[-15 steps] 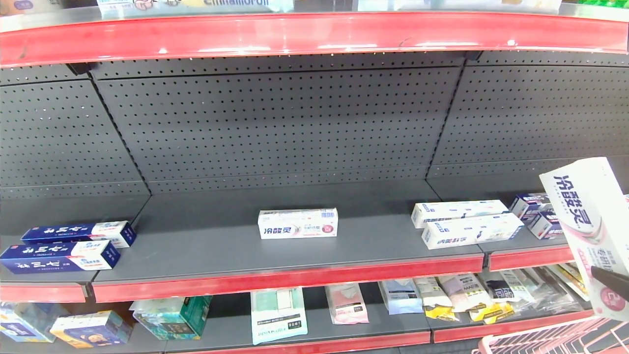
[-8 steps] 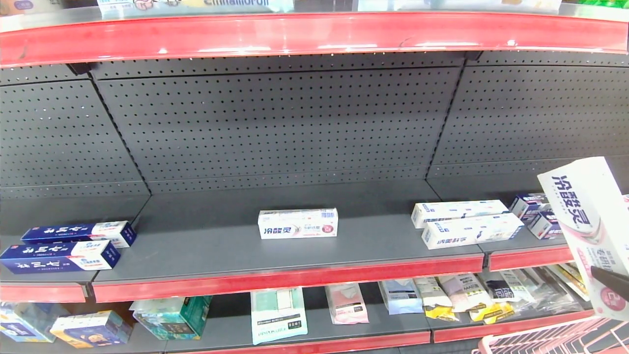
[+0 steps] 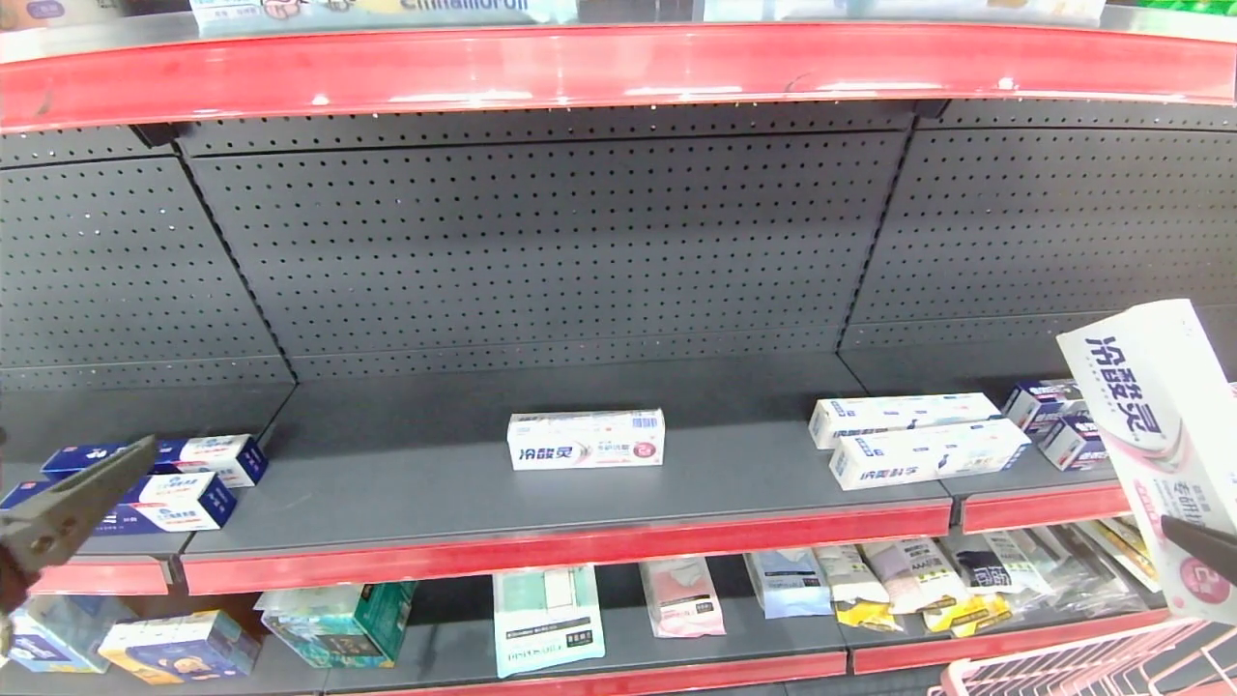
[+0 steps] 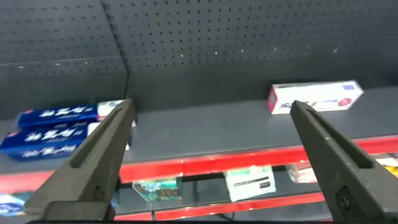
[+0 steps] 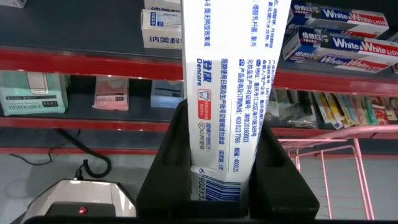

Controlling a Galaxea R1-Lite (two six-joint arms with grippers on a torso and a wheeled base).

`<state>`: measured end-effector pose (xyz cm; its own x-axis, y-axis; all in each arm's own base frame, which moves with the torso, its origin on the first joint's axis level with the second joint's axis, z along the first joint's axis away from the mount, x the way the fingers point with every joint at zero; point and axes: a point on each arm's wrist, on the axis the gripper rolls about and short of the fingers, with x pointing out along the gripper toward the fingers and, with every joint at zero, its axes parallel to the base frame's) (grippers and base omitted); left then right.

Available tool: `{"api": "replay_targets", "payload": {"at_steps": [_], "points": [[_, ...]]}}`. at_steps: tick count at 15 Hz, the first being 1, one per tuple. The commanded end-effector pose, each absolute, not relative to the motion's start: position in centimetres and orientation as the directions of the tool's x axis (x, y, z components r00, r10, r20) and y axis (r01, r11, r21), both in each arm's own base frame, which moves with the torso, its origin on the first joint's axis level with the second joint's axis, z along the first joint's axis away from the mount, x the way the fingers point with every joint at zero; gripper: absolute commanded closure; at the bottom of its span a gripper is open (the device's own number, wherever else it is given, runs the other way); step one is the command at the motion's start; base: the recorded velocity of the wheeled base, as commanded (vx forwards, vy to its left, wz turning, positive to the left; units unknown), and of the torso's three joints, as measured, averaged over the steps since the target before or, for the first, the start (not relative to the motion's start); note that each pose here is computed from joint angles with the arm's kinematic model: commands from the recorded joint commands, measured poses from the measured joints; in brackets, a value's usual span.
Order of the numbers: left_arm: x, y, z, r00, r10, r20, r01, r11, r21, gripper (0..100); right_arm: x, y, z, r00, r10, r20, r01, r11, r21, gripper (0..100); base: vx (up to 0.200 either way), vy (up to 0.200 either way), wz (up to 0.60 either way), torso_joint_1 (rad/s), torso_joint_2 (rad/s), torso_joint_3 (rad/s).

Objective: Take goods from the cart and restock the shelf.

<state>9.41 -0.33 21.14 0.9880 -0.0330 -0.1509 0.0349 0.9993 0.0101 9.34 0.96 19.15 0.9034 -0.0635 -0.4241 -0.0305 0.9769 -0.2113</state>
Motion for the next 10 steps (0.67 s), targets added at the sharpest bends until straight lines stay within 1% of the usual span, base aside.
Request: {"api": "replay_targets", "payload": {"at_steps": [1,4,5,6,7,8,9,10], "points": [[16.5,-0.9,16.7,0.947,-0.035,-0.318,0.046,0.999,0.027,0,9.3,1.0,19.2,0.905,-0.063,-0.42,-0.03,0.977,-0.211,100,0.0,0.0,0.0,0.0,0.0,0.0],[22.4,-1.6,13.5,0.952,0.03,-0.305,-0.014,0.998,0.054,0,9.3,1.0,19.2,0.904,-0.063,-0.422,-0.03,0.977,-0.211,100,0.0,0.0,0.0,0.0,0.0,0.0],[23.8,-2.5,12.9,0.959,0.009,-0.284,0.007,0.998,0.055,0,9.3,1.0,19.2,0.904,-0.063,-0.423,-0.03,0.977,-0.212,100,0.0,0.0,0.0,0.0,0.0,0.0],[24.2,-2.8,12.7,0.961,0.003,-0.276,0.012,0.998,0.054,0,9.3,1.0,19.2,0.905,-0.062,-0.422,-0.032,0.977,-0.211,100,0.0,0.0,0.0,0.0,0.0,0.0],[25.7,-4.1,12.0,0.966,-0.014,-0.258,0.029,0.998,0.055,0,9.3,1.0,19.2,0.904,-0.063,-0.423,-0.03,0.977,-0.212,100,0.0,0.0,0.0,0.0,0.0,0.0],[26.3,-5.0,11.6,0.963,-0.032,-0.268,0.048,0.998,0.051,0,9.3,1.0,19.1,0.903,-0.062,-0.425,-0.032,0.977,-0.211,100,0.0,0.0,0.0,0.0,0.0,0.0],[27.1,-6.1,10.8,0.956,-0.056,-0.289,0.06,0.998,0.006,0,9.3,1.0,19.1,0.903,-0.062,-0.426,-0.032,0.977,-0.21,100,0.0,0.0,0.0,0.0,0.0,0.0],[27.6,-7.2,10.6,0.954,-0.076,-0.288,0.069,0.997,-0.035,0,9.3,1.0,19.0,0.902,-0.062,-0.427,-0.032,0.977,-0.21,100,0.0,0.0,0.0,0.0,0.0,0.0]]}}
